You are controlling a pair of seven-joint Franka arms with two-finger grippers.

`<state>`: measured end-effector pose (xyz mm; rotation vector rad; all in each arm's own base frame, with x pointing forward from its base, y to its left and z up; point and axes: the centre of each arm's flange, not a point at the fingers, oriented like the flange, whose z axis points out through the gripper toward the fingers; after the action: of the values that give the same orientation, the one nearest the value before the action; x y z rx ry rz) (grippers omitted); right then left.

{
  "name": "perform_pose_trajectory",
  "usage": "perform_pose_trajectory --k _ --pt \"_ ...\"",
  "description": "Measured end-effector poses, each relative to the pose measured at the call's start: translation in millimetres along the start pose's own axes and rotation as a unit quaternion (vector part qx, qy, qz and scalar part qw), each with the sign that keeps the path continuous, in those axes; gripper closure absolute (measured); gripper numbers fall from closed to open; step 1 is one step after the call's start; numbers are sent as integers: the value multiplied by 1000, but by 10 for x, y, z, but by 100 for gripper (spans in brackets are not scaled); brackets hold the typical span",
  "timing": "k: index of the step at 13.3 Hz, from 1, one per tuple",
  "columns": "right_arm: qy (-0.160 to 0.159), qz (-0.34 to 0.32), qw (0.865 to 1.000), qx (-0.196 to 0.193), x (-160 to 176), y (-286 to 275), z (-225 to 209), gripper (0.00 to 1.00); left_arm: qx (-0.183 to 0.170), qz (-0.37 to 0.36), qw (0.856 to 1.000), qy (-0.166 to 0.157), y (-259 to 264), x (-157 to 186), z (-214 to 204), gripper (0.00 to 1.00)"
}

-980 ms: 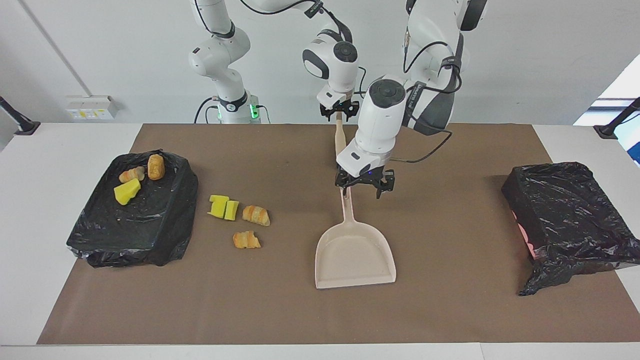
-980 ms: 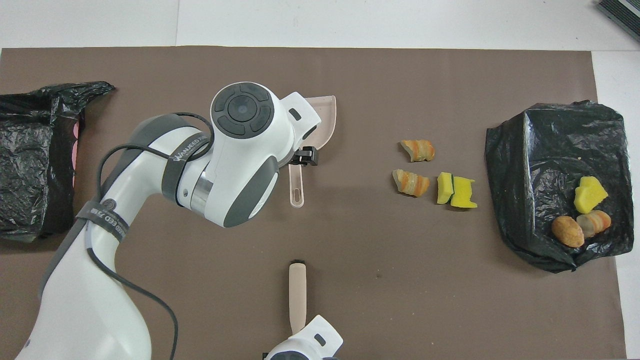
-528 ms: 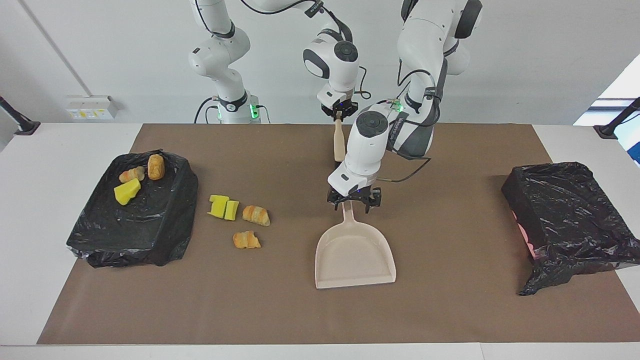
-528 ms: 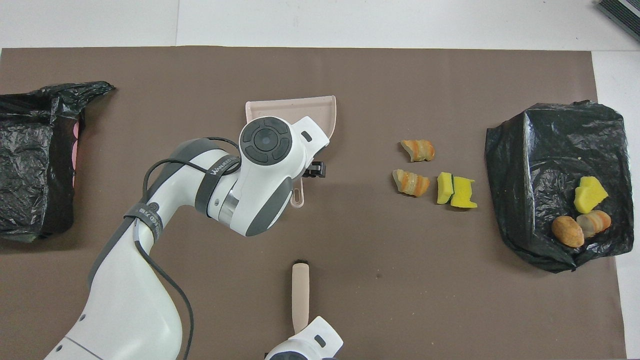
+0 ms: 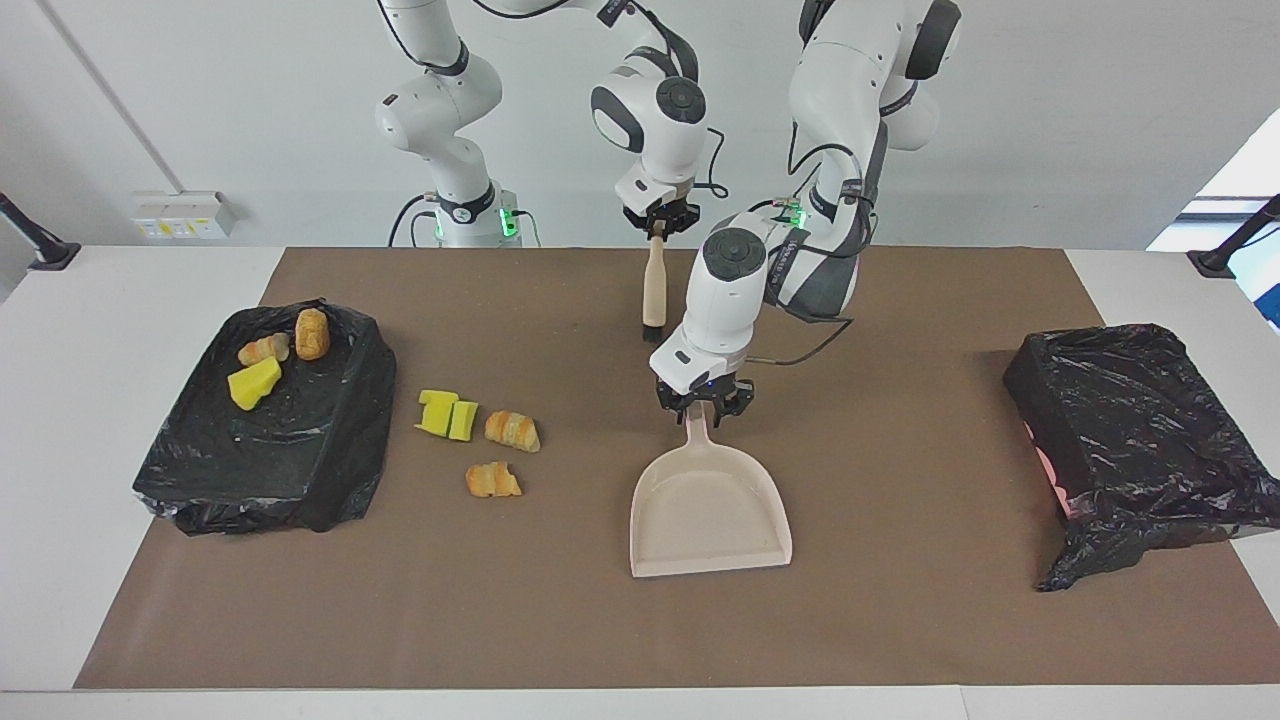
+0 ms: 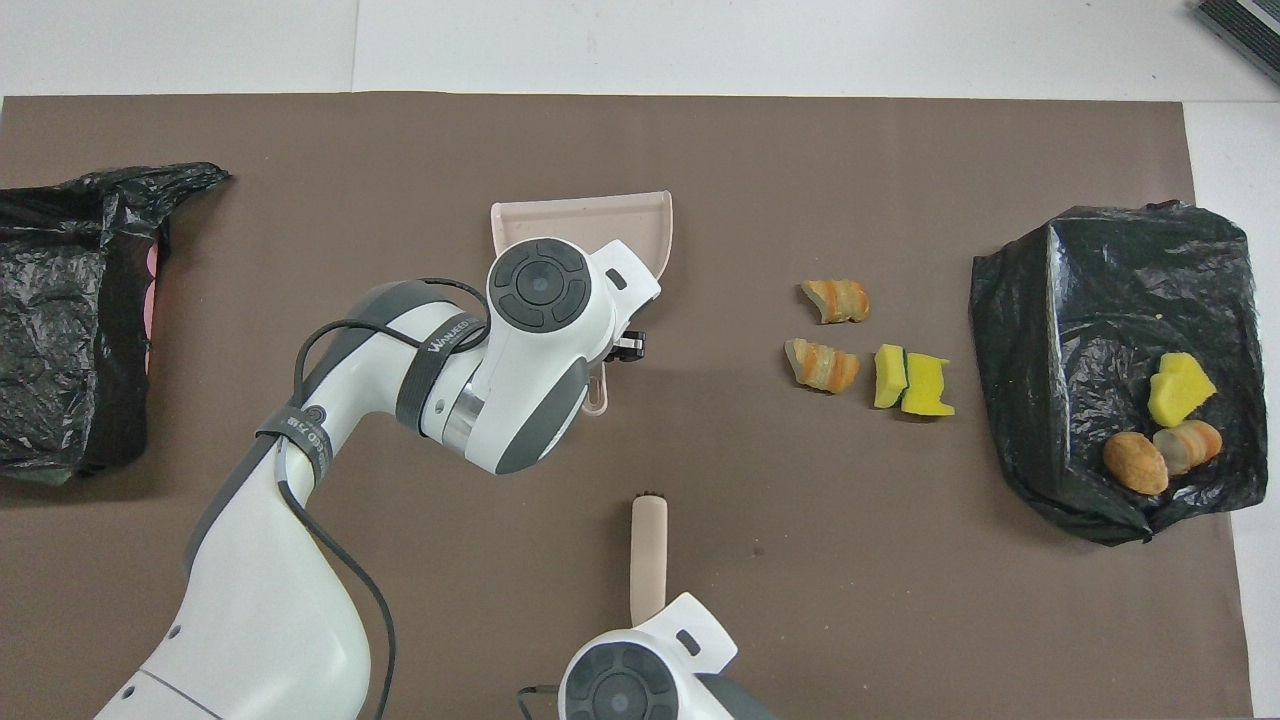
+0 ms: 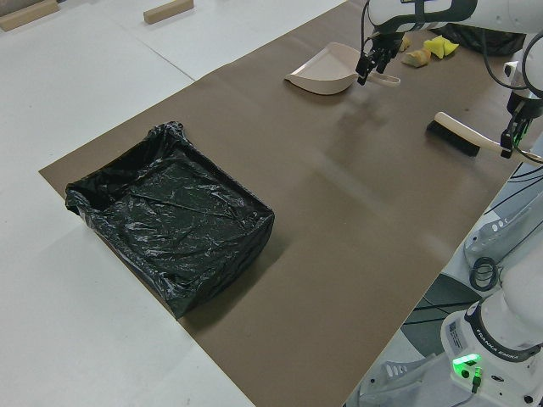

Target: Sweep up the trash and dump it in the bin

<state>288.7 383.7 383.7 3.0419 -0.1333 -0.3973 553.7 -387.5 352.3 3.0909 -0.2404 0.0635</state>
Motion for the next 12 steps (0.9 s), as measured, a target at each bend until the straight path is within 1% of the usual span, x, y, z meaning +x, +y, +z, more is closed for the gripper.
perform_pose_trajectory --k 1,3,5,8,10,12 --pt "2 -2 1000 0 134 193 -146 74 1 -1 1000 0 -6 2 1 67" --pt "14 -8 1000 -6 413 590 -386 74 1 -1 1000 0 -14 7 -1 68" --pt "33 -6 999 -20 677 899 -525 74 1 -3 1000 2 -40 26 -15 68" --pt "60 -13 996 -61 1105 1359 -563 74 -2 -6 1000 14 -197 139 -148 68" --pt "65 -32 994 -86 1478 1772 -549 74 -1 59 998 18 -323 187 -262 68" --pt "72 -53 989 -118 1843 2270 -523 74 6 150 989 0 -422 159 -372 68"
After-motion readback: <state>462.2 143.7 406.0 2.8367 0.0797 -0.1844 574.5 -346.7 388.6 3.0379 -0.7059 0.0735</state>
